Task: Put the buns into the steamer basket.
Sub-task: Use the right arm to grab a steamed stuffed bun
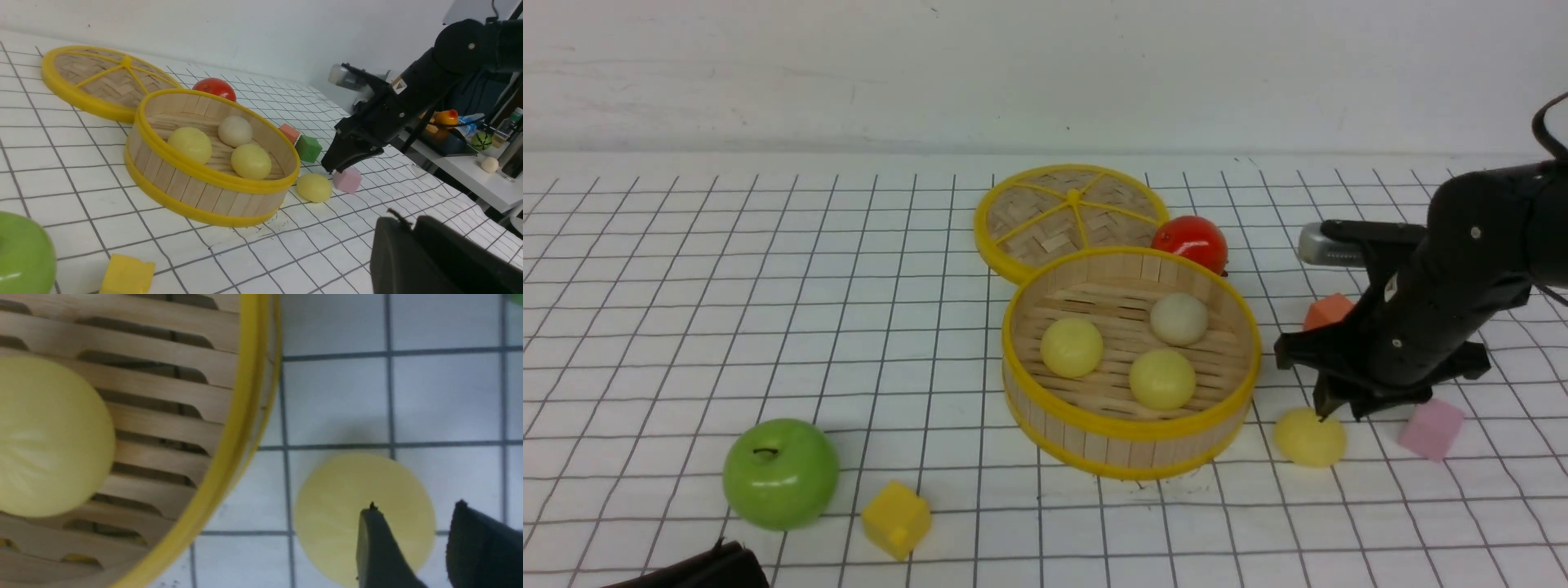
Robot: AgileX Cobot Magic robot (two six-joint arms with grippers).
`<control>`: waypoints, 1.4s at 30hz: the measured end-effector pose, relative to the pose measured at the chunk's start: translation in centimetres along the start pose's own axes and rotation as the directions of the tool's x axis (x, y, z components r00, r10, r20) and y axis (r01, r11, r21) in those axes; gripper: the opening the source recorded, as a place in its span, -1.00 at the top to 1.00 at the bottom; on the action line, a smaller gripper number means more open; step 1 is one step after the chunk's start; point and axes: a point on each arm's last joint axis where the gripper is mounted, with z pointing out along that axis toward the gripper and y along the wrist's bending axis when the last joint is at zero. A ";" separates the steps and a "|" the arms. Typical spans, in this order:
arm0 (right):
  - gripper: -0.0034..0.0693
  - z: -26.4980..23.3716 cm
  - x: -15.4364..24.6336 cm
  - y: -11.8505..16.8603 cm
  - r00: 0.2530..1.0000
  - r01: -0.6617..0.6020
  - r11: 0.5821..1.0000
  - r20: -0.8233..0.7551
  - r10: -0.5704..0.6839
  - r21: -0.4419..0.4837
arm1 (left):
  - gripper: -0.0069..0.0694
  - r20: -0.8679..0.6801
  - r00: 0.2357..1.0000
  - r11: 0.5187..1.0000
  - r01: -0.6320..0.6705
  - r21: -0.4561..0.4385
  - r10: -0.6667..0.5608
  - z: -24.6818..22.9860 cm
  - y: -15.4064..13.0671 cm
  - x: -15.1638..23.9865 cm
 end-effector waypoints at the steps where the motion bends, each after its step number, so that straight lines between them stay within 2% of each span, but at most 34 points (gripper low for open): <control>1: 0.21 0.0 0.0 0.0 1.000 -0.002 1.000 -0.002 0.002 -0.001 | 0.67 0.000 1.000 1.000 0.000 0.000 0.000 0.0 0.0 0.0; 22: 0.23 2.9 0.0 0.0 1.000 0.005 1.000 -0.016 -0.005 -0.011 | 0.63 0.000 1.000 1.000 0.000 0.000 0.000 0.0 0.0 0.0; 27: 0.42 2.9 0.1 0.0 0.999 0.040 0.999 -0.028 -0.040 -0.009 | 0.62 0.000 1.000 1.000 0.000 0.000 0.000 0.0 0.0 0.0; 30: 0.76 2.7 0.2 -0.1 0.996 0.068 0.998 -0.048 -0.068 -0.008 | 0.61 0.000 1.000 1.000 0.000 0.000 0.000 0.0 0.0 0.0; 32: 0.88 2.2 0.3 0.0 0.996 0.072 0.997 -0.052 -0.072 -0.009 | 0.60 0.000 1.000 1.000 0.000 0.000 0.000 0.0 0.0 0.0; 37: 0.91 -2.3 -0.2 0.6 0.997 0.076 0.996 -0.013 -0.077 -0.035 | 0.58 0.000 1.000 1.000 0.000 0.000 0.000 0.0 0.0 0.0; 42: 0.89 -7.2 -2.1 2.0 0.989 0.106 0.987 0.111 -0.093 -0.117 | 0.58 0.000 1.000 1.000 0.000 0.000 0.000 0.0 0.0 0.0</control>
